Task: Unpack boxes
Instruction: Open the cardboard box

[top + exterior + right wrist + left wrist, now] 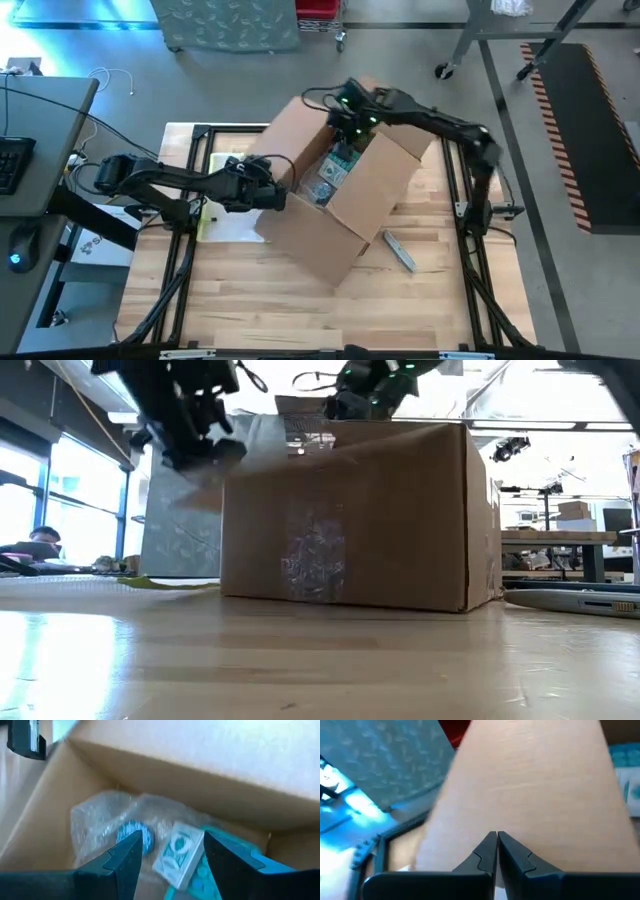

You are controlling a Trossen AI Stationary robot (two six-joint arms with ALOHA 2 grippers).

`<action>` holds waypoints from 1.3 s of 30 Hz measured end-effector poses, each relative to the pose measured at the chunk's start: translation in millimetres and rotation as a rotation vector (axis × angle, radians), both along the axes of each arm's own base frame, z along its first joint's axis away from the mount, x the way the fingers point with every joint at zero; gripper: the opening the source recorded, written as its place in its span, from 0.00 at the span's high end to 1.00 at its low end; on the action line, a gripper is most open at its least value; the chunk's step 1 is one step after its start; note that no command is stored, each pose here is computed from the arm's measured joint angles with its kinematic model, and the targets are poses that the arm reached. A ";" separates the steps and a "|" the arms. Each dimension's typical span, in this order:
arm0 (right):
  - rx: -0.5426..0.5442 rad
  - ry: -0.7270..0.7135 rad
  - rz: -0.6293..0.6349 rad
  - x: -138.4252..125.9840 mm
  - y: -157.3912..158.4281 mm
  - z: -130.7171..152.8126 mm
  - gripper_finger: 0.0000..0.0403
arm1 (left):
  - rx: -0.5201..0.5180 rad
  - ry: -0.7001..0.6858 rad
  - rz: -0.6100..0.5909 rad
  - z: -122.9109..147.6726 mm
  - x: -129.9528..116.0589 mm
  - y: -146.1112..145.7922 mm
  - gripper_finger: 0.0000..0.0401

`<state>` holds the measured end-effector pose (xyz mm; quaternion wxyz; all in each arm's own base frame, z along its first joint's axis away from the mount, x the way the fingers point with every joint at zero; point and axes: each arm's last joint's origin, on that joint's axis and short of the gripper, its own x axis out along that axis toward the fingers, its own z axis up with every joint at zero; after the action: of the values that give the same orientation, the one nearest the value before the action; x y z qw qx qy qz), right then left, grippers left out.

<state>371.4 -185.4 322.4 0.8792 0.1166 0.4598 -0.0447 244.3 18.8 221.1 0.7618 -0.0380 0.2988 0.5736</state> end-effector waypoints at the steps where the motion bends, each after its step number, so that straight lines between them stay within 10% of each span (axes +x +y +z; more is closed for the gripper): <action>1: 0.018 0.041 0.006 4.4 -2.6 0.5 0.52 | -0.001 0.000 -0.005 -5.8 -1.2 -1.0 1.00; 12: 0.317 0.346 0.078 -1.8 25.2 -3.4 0.53 | -0.032 0.022 0.012 -48.6 -21.6 -1.9 1.00; 26: 0.179 0.280 0.073 -83.6 140.9 78.9 0.53 | -0.032 0.027 0.033 -59.3 -29.8 -1.3 1.00; 39: 0.165 0.351 -0.016 -177.3 213.8 65.9 0.53 | -0.034 -0.044 -0.101 -14.7 -16.2 -13.9 1.00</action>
<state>194.1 28.5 388.2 0.7727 0.1824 0.6071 -0.0335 228.1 5.0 206.4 0.7955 -0.0486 0.2933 0.5281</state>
